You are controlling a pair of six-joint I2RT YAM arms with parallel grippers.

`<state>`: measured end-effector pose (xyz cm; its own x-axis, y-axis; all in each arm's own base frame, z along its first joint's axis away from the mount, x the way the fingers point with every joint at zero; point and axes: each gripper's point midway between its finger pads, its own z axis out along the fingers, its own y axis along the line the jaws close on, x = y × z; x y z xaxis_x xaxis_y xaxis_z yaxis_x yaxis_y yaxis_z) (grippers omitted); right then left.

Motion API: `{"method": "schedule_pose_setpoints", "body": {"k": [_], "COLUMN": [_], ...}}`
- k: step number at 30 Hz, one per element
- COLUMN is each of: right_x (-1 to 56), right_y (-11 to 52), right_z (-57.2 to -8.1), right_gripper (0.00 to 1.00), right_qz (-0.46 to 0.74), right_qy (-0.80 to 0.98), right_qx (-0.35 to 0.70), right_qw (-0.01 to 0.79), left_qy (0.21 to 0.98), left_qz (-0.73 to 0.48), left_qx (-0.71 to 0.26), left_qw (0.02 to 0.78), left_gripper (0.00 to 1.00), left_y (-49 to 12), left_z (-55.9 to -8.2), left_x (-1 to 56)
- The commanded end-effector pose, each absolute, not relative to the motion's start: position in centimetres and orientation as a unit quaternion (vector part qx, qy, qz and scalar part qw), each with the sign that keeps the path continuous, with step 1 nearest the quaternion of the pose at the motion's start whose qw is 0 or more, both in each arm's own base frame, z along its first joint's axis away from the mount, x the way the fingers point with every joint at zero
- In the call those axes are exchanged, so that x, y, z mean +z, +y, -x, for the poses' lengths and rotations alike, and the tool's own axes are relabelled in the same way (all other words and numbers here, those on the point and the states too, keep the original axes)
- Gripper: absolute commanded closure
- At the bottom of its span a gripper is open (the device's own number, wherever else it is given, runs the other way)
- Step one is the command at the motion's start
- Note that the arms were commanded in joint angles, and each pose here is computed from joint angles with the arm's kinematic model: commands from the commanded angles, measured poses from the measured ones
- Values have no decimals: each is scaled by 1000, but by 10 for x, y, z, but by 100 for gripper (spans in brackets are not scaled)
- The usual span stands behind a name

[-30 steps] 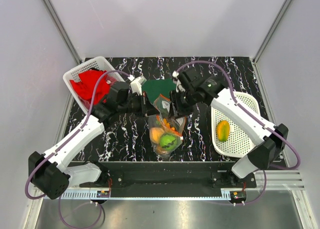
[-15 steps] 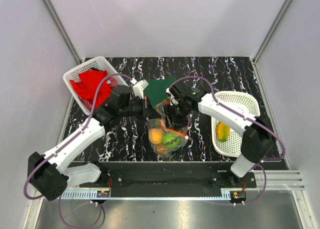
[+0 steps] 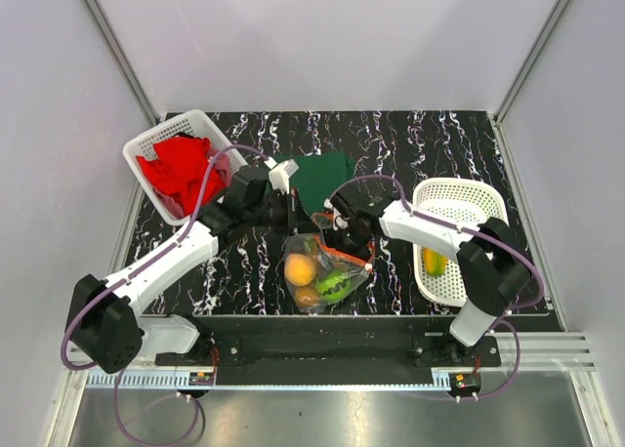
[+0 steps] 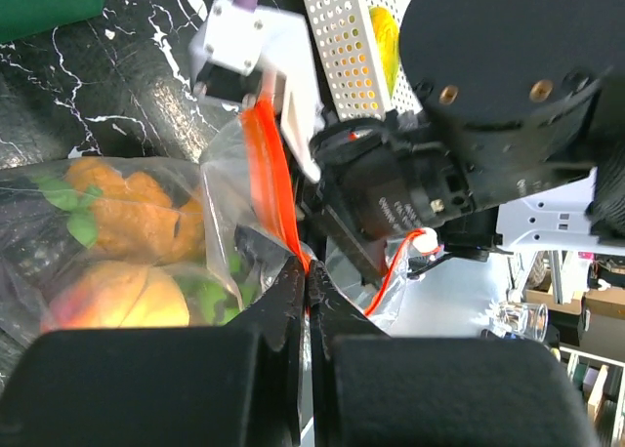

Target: Open the zip-top bag and remove the fake food

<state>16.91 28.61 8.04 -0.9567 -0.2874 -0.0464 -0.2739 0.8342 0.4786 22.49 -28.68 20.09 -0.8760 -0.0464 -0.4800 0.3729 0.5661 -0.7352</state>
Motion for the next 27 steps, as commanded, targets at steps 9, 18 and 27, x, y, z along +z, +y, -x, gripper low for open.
{"method": "schedule_pose_setpoints", "body": {"k": [9, 18, 27], "right_x": [55, 150, 233], "right_y": [302, 321, 298], "right_z": [-158, -202, -233], "right_gripper": [24, 73, 81], "right_qz": [-154, -144, -98], "right_qy": [-954, -938, -920], "right_qx": [-257, -294, -332], "right_qw": [9, -111, -184], "left_qy": [856, 862, 860], "left_qz": [-101, -107, -104], "left_qx": [-450, -425, -421], "left_qw": [233, 257, 269], "left_gripper": [100, 100, 100], "left_y": [-288, -275, -268], "left_z": [-228, -227, -231], "left_x": [183, 190, 198]}}
